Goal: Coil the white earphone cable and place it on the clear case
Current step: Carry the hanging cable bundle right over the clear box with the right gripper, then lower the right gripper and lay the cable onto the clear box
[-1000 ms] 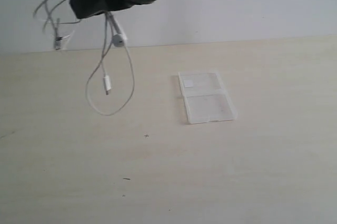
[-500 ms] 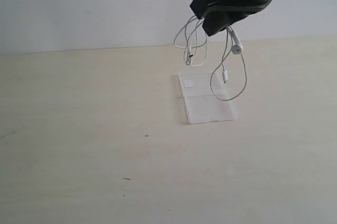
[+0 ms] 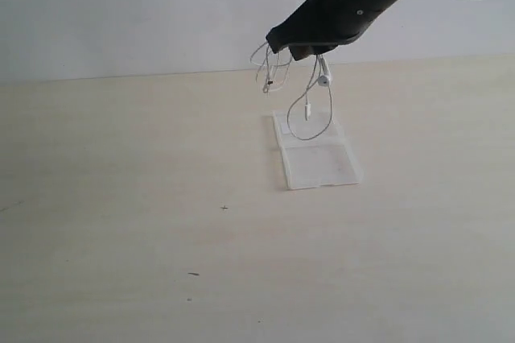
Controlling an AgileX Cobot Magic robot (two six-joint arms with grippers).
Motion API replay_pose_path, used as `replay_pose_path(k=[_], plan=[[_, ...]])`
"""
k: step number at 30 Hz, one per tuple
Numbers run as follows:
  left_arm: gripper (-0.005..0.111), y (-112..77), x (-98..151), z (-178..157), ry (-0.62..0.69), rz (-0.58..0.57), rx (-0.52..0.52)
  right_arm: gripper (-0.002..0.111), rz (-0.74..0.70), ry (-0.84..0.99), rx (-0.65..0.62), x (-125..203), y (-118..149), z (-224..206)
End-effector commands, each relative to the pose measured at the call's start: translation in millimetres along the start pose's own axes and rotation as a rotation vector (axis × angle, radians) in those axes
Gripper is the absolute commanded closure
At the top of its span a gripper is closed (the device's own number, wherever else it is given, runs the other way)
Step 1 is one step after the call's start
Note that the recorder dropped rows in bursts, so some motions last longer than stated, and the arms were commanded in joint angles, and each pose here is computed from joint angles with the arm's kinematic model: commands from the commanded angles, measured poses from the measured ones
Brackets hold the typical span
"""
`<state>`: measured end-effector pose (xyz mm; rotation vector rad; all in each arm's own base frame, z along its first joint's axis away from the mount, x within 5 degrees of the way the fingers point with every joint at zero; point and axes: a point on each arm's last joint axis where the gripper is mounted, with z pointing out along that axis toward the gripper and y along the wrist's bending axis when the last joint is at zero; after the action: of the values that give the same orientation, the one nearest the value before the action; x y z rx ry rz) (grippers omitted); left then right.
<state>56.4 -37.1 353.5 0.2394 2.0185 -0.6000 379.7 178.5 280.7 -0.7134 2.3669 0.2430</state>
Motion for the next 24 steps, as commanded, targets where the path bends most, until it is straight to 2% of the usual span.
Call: replay_pose_path(k=[1, 6, 15, 24], plan=[[0.002, -0.6, -1, -1, -0.018, -0.010, 0.010, 0.108, 0.039, -0.015, 0.032, 6, -20, 37], [0.002, -0.6, -1, -1, -0.018, -0.010, 0.010, 0.108, 0.101, 0.002, 0.020, 19, -32, 70], [0.002, -0.6, -1, -1, -0.018, -0.016, 0.010, 0.108, 0.121, 0.028, 0.013, 29, -33, 92], [0.002, -1.0, -1, -1, -0.016, -0.023, 0.014, 0.108, 0.020, 0.154, 0.011, 42, -35, 94]])
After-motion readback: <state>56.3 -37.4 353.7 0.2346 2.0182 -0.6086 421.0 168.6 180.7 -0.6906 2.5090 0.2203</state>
